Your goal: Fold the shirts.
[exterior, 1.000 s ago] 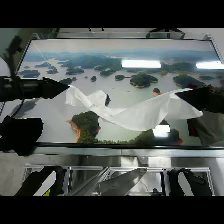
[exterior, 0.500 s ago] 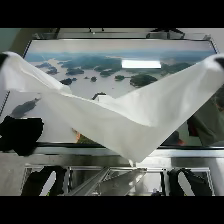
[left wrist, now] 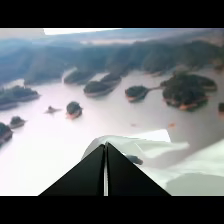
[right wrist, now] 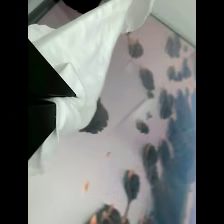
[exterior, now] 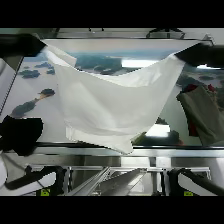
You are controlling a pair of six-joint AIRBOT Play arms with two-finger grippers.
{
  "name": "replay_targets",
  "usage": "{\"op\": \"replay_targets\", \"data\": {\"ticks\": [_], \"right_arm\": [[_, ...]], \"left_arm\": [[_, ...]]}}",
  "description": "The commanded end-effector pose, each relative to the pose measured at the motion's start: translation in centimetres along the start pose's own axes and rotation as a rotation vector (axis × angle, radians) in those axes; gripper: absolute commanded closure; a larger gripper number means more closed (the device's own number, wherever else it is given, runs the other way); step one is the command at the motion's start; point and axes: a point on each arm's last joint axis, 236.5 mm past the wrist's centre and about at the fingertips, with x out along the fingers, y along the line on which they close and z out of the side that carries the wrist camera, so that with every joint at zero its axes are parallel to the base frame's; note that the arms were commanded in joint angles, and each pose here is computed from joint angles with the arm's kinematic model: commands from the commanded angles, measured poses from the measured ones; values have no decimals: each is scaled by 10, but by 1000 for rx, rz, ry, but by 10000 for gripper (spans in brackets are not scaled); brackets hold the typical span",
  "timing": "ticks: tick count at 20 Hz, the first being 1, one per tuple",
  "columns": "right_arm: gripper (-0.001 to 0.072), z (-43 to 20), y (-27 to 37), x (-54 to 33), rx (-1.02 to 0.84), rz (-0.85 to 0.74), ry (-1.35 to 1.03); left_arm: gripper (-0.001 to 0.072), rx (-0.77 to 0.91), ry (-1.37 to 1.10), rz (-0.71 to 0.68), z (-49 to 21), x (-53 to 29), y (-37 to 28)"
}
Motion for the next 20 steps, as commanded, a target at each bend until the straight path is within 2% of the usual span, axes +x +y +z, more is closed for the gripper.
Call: {"op": "replay_targets", "data": {"ticks": [1,5,6,7,8,9,10,11,13,14,15,16,20], "right_arm": [[691,-81,-114,112,171,-102,213],[689,-140,-181,175,354,-105,307],[648,-147,-189,180,377,-101,319],[475,-149,-192,180,389,-94,327],[399,-145,-193,176,386,-90,326],[349,-136,-193,168,370,-80,320],[235,-125,-192,158,354,-69,316],[165,-114,-192,144,325,-60,316],[155,-103,-202,112,295,-83,335],[121,-101,-207,97,304,-90,342],[120,-100,-211,82,316,-90,343],[149,-103,-214,71,329,-87,351],[149,-130,-225,42,434,-55,405]], "left_arm": [[695,-40,229,-41,-57,140,29],[689,-96,395,-117,-109,218,33],[685,-116,415,-139,-112,221,34],[575,-125,431,-157,-113,218,35],[141,-138,431,-169,-109,210,36],[11,-163,430,-159,-105,199,42],[11,-168,438,-153,-103,183,48],[12,-179,469,-153,-105,163,53],[13,-229,554,-153,-127,127,60],[13,-264,613,-157,-145,108,62],[13,-305,669,-163,-166,93,62],[12,-354,715,-159,-191,78,62],[12,-570,809,-166,-304,38,29]]}}
